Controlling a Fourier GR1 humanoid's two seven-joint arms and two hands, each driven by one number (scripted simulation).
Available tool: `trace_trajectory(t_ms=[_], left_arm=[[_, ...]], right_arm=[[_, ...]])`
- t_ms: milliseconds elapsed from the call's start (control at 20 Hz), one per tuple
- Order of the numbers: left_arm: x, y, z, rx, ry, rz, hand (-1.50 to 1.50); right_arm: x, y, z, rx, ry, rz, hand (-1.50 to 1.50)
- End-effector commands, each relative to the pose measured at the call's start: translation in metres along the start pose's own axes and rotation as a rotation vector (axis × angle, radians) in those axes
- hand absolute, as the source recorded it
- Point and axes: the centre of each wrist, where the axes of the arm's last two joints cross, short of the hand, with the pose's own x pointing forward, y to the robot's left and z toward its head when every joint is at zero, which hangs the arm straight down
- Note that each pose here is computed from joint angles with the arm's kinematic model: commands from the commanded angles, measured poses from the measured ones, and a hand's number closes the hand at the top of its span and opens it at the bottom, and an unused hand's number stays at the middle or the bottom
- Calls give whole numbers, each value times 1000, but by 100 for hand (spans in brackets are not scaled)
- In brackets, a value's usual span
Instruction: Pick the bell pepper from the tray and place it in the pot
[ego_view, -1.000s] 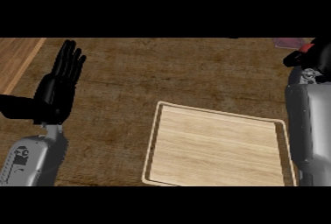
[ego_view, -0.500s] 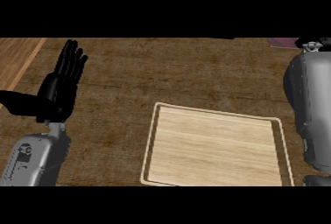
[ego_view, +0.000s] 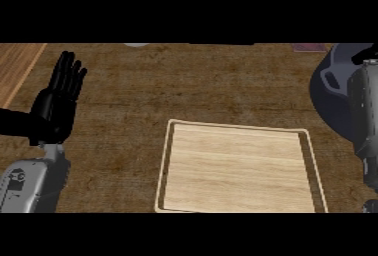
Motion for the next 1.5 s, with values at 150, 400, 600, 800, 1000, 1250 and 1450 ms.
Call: trace_trajectory(t_ms=[150, 400, 600, 800, 1000, 1250, 1450], left_arm=[[11, 6, -4, 13, 8, -9, 0], [3, -3, 15, 4, -11, 0, 0], [-6, -6, 15, 16, 17, -3, 0], [-3, -2, -6, 34, -1, -5, 0], [7, 1, 7, 16, -16, -4, 0], [-3, -9, 6, -4, -13, -3, 0], [-11, -2, 3, -2, 1, 10, 0]], right_arm=[[-40, 41, -24, -14, 86, -75, 150], [-50, 66, -23, 3, 100, -42, 150], [-88, 84, -51, 89, 117, -10, 150], [-78, 91, -31, 251, 244, -160, 150], [-105, 110, -37, 325, 207, -241, -150], [-100, 108, -38, 270, 80, -316, -150], [-75, 90, -36, 174, 81, -514, -150]])
